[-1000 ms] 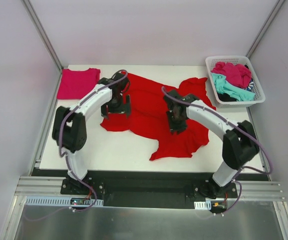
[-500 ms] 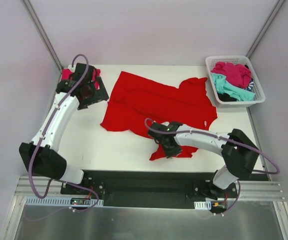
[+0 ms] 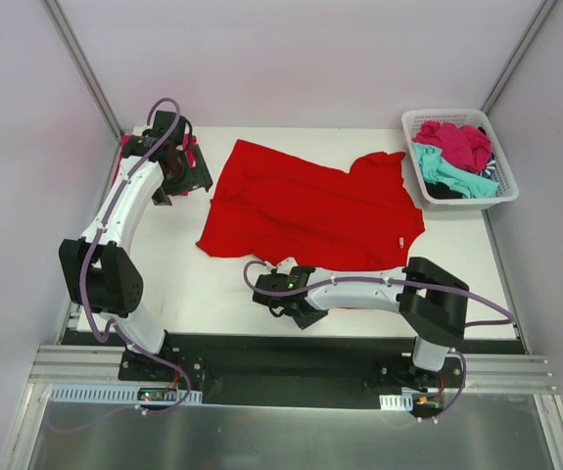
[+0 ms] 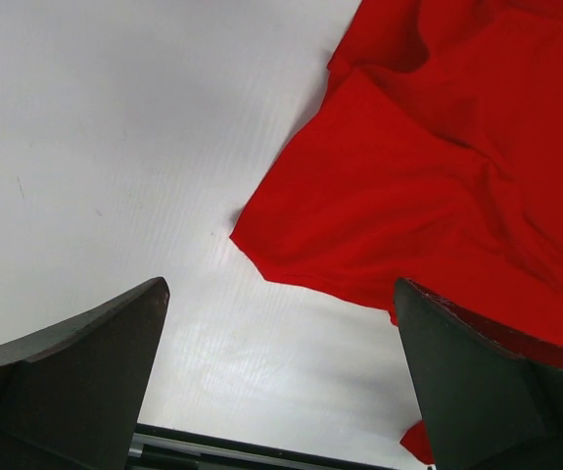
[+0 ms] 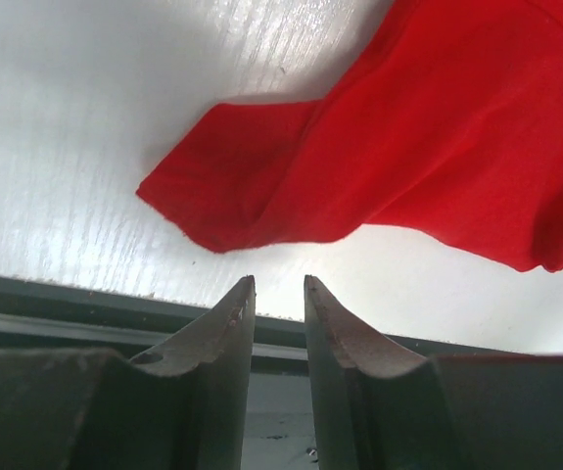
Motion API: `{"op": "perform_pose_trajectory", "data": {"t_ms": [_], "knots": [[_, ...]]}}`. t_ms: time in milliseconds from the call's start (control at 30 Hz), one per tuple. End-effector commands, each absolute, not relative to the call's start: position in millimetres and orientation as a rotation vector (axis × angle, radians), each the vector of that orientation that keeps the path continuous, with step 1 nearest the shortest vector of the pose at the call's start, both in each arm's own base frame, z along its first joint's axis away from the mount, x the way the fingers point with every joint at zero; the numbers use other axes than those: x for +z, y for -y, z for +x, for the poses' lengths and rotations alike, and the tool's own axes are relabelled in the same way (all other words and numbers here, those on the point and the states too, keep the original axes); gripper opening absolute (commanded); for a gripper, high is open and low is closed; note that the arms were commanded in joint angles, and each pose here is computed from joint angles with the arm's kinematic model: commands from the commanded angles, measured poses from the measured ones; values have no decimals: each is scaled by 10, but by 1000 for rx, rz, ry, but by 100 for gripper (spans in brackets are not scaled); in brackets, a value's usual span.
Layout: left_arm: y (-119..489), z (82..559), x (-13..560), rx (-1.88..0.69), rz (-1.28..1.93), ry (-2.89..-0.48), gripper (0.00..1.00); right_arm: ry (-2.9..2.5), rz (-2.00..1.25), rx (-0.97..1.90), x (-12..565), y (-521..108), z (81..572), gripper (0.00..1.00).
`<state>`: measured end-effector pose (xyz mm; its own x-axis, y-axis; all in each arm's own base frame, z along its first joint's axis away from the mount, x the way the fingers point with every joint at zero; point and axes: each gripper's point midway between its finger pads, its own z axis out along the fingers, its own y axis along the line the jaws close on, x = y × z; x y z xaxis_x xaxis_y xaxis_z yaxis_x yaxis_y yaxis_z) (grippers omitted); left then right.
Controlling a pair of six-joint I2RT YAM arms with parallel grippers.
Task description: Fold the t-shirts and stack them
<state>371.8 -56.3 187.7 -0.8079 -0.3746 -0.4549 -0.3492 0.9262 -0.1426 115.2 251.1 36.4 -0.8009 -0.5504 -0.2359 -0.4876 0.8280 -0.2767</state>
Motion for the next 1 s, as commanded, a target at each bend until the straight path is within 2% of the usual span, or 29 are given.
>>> {"op": "perform_pose_trajectory", "data": {"t_ms": [0,500,967], "knots": [[487,3656,2021,-58,-498,-2571,99,-2692,-749,-352,295,-2483,1206,30],[468,3614,2099,-63,-484,-2553,99,-2623,-645,-498,401,-2136,1631,31],[467,3581,2040,-58,-479,-2573,99,-2581,-771,-574,214,-2332,1726,30]]}}
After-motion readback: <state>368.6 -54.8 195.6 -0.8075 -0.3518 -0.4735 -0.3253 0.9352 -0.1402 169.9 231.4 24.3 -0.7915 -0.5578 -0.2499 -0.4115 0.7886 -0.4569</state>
